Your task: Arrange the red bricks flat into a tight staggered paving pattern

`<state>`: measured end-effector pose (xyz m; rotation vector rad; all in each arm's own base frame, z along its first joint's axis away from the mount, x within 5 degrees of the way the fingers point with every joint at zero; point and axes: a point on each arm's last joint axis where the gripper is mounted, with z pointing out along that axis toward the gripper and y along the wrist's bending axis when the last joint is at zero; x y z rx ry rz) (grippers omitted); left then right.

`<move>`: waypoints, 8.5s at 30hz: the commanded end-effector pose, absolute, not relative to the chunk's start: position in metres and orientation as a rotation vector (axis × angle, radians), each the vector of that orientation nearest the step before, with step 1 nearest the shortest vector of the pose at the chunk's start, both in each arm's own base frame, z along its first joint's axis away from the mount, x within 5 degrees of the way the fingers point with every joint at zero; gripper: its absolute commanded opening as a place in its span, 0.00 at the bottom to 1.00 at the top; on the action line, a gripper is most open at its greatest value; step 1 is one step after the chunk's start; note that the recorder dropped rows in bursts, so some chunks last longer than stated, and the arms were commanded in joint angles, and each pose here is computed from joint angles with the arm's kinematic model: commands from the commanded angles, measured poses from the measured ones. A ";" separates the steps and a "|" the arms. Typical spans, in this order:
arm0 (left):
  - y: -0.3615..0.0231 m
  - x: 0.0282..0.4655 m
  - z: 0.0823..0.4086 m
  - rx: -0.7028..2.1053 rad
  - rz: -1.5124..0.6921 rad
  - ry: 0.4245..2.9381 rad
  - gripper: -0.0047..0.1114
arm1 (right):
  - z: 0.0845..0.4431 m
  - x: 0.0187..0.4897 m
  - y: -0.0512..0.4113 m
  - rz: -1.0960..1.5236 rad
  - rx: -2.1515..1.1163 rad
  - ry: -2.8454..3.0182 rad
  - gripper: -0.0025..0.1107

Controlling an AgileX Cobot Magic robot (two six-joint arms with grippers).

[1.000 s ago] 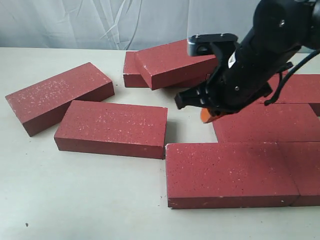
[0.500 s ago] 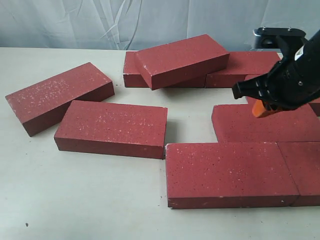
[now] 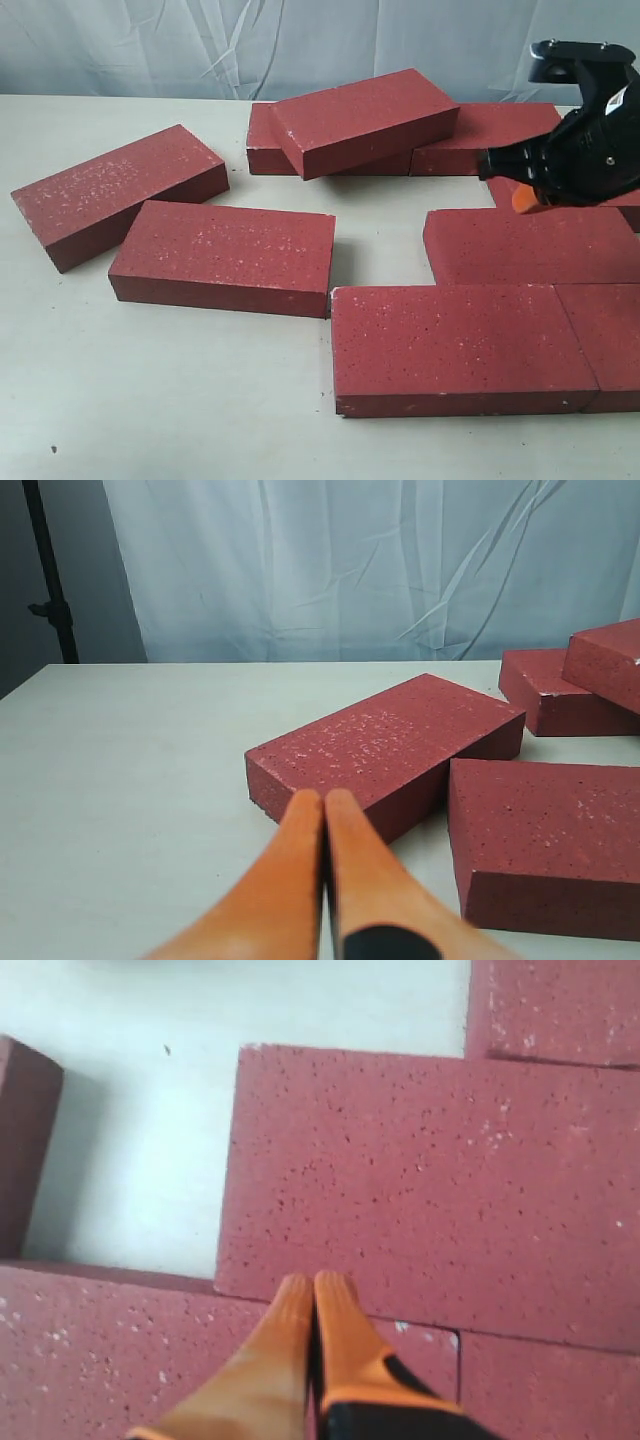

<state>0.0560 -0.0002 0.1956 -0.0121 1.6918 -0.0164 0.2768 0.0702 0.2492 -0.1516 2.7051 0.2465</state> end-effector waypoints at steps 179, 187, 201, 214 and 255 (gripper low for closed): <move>-0.163 0.311 0.136 1.268 0.097 2.399 0.04 | 0.271 0.280 0.083 0.448 -0.152 2.685 0.02; -0.154 0.301 0.202 1.164 0.092 2.379 0.04 | 0.271 0.280 0.083 0.448 -0.155 2.684 0.02; -0.065 0.315 0.234 0.469 0.069 2.515 0.04 | 0.271 0.281 0.083 0.449 -0.155 2.682 0.02; -0.013 0.332 0.189 -0.064 -0.040 2.627 0.04 | 0.271 0.281 0.083 0.449 -0.155 2.680 0.02; -0.108 0.368 0.108 0.067 -0.279 2.662 0.04 | 0.271 0.281 0.083 0.449 -0.158 2.675 0.02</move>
